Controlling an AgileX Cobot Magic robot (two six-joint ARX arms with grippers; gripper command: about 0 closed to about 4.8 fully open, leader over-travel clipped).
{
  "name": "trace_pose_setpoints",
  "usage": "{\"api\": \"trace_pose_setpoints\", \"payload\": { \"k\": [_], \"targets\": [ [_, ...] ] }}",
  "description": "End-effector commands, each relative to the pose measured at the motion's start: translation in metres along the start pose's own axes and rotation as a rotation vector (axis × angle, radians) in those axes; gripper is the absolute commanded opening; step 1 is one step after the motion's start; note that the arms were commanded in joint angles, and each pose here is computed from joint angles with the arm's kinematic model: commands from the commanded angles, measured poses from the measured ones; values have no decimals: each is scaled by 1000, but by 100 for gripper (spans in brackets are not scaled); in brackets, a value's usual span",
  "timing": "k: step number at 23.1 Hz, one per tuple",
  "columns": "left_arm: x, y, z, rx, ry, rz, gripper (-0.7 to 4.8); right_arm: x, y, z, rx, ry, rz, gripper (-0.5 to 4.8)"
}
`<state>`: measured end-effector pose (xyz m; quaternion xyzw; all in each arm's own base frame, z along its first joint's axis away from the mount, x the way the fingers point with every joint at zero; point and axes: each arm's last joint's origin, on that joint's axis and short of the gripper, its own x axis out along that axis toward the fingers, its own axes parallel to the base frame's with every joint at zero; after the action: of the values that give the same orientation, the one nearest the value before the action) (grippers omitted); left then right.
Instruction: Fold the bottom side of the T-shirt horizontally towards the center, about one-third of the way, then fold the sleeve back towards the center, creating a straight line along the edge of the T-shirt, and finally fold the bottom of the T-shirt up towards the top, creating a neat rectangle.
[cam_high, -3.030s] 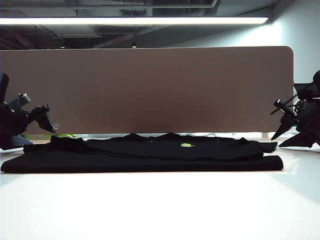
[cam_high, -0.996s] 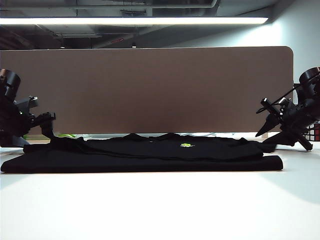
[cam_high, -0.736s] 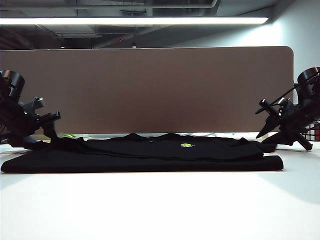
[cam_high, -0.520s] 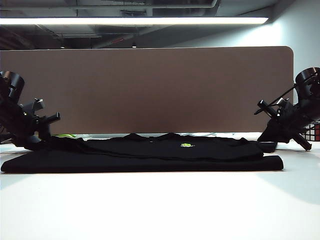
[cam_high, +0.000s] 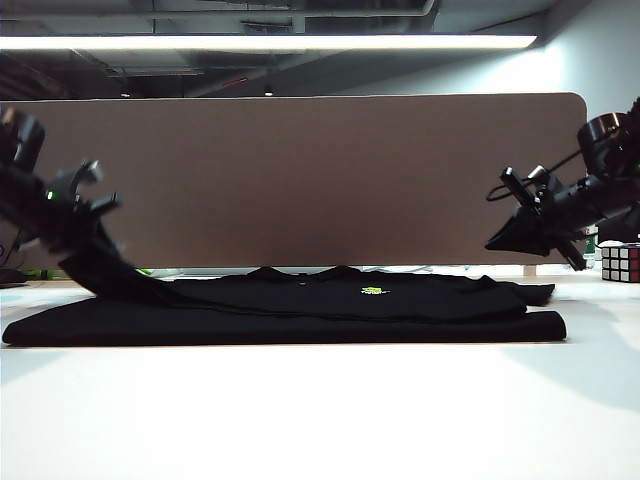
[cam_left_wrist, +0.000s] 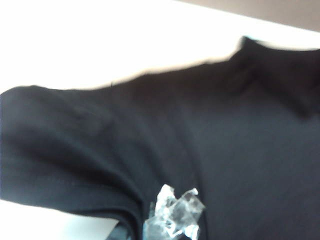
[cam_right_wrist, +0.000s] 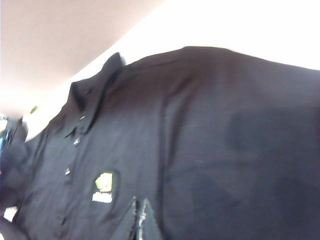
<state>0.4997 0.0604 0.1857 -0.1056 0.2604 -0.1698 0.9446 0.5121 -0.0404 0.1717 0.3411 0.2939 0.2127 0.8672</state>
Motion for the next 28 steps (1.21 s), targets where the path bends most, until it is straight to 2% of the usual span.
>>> {"api": "trace_pose_setpoints", "payload": {
  "k": [1,3,6,7,8,9,10,12,15,24,26,27,28],
  "targets": [
    [-1,-18,12,69,-41,-33,-5,-10,9,3,-36,33,-74,-9],
    [5,-31,11,82,-33,-59,-5,-26,3,1,-20,93,-218,-9],
    [15,-51,11,115,-46,-96,-5,-42,-3,0,-19,152,-304,-1],
    [19,-62,11,133,-56,-114,-5,-43,-5,0,-17,161,-309,121],
    [22,-69,12,144,-64,-111,-5,-44,-5,-1,-13,166,-313,269],
    [24,-73,12,157,-68,-95,-5,-44,-6,-1,-12,165,-321,361],
    [25,-77,12,165,-75,-77,-5,-43,-6,-1,-12,158,-345,372],
    [29,-81,10,170,-79,-70,-5,-41,-5,-2,-14,146,-391,368],
    [36,-80,3,160,-58,-75,-5,-37,-3,-3,-20,135,-404,303],
    [51,-72,-15,124,-15,-73,-5,-9,-14,-21,38,147,-409,301],
    [54,-73,-19,121,-5,-78,-5,-7,-15,-21,45,136,-404,247],
    [56,-74,-21,123,-1,-79,-5,-6,-14,-20,36,130,-374,165],
    [57,-77,-22,128,0,-83,-5,-4,-12,-20,26,123,-362,110]
  ]
}}
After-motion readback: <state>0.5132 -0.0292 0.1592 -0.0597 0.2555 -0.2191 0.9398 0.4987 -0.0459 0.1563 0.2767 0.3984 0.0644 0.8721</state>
